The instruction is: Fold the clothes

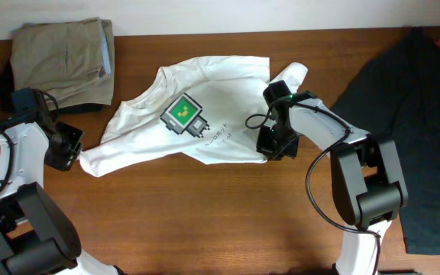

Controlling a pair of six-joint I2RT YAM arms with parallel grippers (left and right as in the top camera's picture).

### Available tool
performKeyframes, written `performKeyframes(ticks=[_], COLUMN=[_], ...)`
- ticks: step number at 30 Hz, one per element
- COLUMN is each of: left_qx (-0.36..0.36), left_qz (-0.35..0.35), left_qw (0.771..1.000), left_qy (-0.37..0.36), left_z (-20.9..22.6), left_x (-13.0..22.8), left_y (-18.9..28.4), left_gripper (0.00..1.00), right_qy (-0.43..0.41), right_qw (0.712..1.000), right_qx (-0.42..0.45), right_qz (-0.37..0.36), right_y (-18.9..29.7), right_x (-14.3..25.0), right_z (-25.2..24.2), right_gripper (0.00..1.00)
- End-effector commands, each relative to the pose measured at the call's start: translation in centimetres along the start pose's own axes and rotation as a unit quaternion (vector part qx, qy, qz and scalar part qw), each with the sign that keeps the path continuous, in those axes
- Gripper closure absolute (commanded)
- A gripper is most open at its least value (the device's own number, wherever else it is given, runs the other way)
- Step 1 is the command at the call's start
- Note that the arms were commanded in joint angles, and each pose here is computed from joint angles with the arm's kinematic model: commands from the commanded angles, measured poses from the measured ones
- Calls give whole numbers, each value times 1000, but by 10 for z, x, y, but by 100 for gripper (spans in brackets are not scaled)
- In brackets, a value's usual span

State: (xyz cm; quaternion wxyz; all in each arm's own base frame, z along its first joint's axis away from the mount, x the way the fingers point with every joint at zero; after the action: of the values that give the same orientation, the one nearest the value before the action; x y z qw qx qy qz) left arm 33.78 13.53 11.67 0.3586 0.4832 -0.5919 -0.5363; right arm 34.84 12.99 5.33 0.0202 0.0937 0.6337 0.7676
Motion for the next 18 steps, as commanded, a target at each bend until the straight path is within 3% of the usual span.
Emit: performKeyframes(ticks=[1,3,10,11,14,18], left_qx=[8,36,167,178,148,69], left_qz=[-13,-35,-142,-151,-127,-69], left_qw=[1000,999,976,972,981,995], left_qy=[4,2,-2,-3,-1,-3], left_z=[-1,-3,11,13,16,5], left_x=[-1,-2,14,16,18,9], left_y=[11,37,161,171,155,89], left_gripper=[99,99,99,99,99,99], right_qy=[-27,-30,-1,13,13,17], right_qw=[998,996,989,988,990,991], right_qx=[-5,-12,-23,-14,-14,-53], right_qz=[-62,-85,-149,-152,-138,-124], right_y=[56,100,164,164,143,100], right_x=[-31,-40,-22,-22,-33,-64], right_z=[-9,-20,-16,-18,-17,-6], right_gripper=[96,96,96,91,96,94])
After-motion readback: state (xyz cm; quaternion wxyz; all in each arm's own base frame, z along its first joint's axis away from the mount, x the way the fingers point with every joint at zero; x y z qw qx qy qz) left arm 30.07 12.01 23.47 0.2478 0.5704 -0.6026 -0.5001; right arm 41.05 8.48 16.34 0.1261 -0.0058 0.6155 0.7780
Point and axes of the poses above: each gripper's point midway between its finger pads, its own y axis back along the fingers, its own z axis along the line the jaws close on, x = y × z, the point moved 5 cm from there along y, back along the fingers, and after that the axes turned 8 degrees about y, right-handed, at the moved point
